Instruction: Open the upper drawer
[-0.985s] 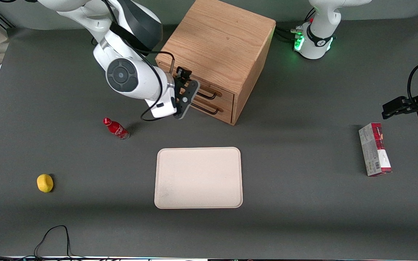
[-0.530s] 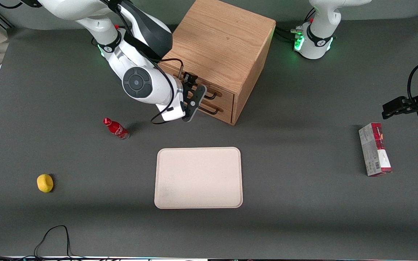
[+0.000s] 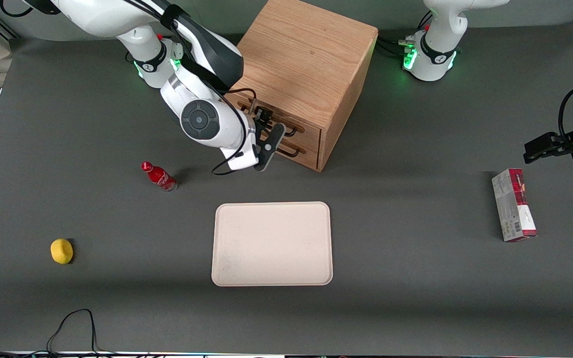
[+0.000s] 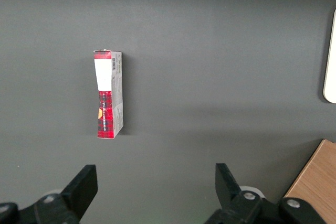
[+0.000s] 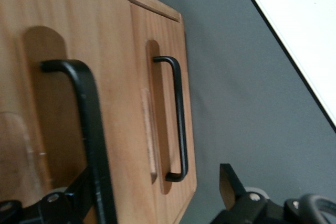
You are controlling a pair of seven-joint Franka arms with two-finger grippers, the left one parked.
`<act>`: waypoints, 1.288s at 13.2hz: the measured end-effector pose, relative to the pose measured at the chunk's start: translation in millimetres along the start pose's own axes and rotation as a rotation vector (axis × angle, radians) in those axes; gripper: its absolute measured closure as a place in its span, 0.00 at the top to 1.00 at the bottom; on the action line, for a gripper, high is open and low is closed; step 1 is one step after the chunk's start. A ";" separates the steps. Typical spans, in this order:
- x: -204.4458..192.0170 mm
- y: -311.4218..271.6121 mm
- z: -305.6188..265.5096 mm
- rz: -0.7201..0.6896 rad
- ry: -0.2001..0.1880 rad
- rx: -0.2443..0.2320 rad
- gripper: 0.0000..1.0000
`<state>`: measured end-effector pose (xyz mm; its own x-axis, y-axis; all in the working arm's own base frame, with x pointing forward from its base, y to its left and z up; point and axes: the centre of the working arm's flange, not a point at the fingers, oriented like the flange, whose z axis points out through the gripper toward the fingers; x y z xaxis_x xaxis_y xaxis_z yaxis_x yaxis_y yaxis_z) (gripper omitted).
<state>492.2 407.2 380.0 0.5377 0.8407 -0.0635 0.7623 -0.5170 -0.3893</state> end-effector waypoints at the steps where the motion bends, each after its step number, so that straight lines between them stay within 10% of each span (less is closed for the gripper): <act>1: 0.4 0.2 0.8 -0.006 -0.003 -0.012 1.00; 17: -28.6 171.0 -81.2 0.114 0.111 -0.238 1.00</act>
<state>636.5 281.6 389.9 0.6506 0.7594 0.0116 0.7511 -0.6411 -0.1576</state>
